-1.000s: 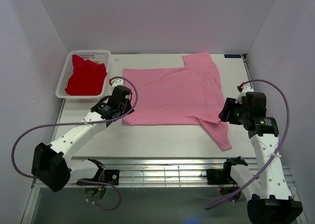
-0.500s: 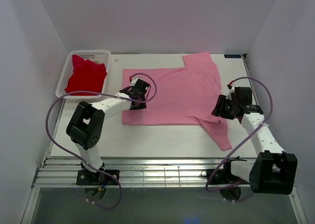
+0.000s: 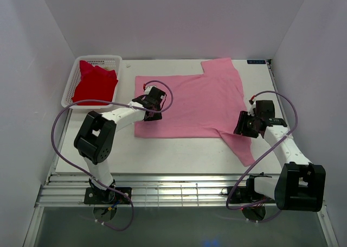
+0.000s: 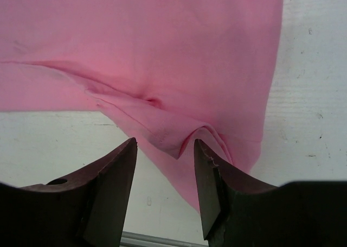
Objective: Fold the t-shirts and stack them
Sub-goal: Flatten out the tshirt
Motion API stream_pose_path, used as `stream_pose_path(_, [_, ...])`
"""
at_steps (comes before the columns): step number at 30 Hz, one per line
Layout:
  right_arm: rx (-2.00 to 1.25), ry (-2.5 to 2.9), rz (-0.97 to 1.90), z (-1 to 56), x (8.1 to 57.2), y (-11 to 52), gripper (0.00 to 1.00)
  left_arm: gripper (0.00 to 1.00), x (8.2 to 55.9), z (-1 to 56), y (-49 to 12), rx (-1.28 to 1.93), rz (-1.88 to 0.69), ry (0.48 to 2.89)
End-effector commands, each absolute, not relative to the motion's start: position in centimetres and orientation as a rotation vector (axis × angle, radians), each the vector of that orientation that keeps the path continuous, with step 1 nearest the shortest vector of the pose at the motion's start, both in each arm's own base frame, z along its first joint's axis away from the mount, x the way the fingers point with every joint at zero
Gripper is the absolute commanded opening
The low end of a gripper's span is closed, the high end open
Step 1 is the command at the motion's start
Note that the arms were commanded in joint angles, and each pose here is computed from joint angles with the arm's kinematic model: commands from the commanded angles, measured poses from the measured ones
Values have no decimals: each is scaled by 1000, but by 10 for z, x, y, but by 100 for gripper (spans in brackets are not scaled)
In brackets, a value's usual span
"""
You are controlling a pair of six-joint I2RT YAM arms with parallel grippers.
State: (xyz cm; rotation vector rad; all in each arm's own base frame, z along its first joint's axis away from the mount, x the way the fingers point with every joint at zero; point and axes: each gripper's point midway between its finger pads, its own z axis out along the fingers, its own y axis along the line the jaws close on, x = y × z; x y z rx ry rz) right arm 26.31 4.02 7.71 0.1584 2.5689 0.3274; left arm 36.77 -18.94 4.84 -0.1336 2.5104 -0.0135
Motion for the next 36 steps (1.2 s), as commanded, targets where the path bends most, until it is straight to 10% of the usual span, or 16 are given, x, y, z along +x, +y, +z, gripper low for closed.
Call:
stream_pose_path(1, [163,2610,289,66,255,36,52,48,379,84,-198,-162,-97,2431])
stream_pose_path(10, [160,2628,296,52,261,37,50,48,377,93,-188,-173,-89,2408])
stream_pose_path(20, [126,2625,315,56,264,41,9,48,371,90,-179,-191,-70,2414])
stream_pose_path(36, [-92,2784,520,80,177,132,8,47,372,88,-181,-194,-87,2420])
